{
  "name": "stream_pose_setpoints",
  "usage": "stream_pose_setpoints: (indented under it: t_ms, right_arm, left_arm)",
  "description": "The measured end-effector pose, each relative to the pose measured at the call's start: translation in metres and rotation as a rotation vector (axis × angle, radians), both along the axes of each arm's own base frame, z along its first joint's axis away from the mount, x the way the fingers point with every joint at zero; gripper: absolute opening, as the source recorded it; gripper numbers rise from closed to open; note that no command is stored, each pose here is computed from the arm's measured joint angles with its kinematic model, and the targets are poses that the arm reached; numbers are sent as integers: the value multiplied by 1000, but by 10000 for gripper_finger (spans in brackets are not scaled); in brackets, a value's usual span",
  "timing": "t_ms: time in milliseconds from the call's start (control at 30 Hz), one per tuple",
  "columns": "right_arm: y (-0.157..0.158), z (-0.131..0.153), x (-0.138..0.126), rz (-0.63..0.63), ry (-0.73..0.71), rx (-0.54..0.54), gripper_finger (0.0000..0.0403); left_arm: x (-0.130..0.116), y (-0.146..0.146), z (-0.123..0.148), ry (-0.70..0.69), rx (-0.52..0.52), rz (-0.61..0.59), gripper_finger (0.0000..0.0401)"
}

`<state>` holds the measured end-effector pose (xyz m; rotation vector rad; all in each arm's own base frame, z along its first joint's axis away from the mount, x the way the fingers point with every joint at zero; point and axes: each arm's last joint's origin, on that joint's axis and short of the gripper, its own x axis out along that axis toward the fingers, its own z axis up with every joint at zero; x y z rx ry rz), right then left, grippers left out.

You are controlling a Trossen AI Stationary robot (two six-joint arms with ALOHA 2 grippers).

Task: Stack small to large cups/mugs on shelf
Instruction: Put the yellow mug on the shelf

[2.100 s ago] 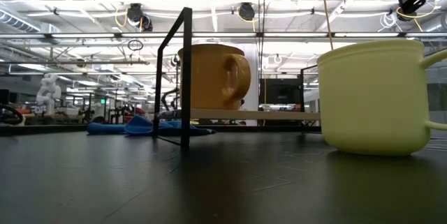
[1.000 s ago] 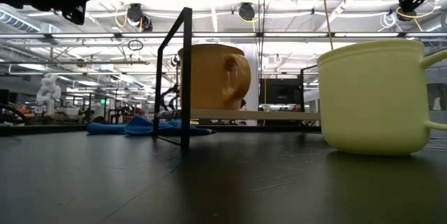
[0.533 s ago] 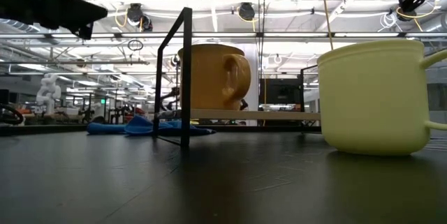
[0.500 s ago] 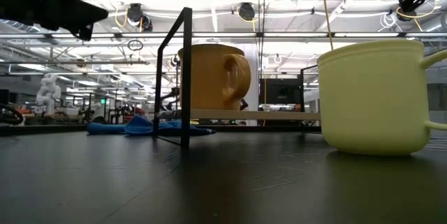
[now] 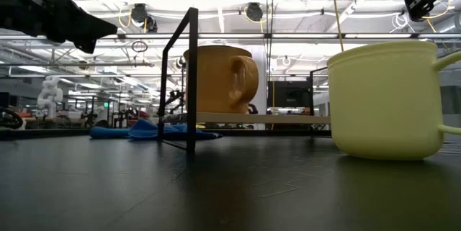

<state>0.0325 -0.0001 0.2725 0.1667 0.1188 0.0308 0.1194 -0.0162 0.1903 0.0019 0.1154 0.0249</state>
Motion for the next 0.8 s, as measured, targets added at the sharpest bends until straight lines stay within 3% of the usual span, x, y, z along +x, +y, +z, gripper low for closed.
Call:
stream_pose_setpoints:
  t_ms: [300, 600, 800]
  right_arm:
    - [0, 3, 1, 6, -35, -21, 0]
    - [-5, -6, 28, 185, -233, 6, 0]
    - [-9, -12, 43, 212, -198, 30, 0]
  left_arm:
    - [0, 0, 1, -8, 47, -4, 13]
    - [0, 0, 1, -8, 44, -2, 14]
    - [0, 0, 1, -8, 43, -2, 14]
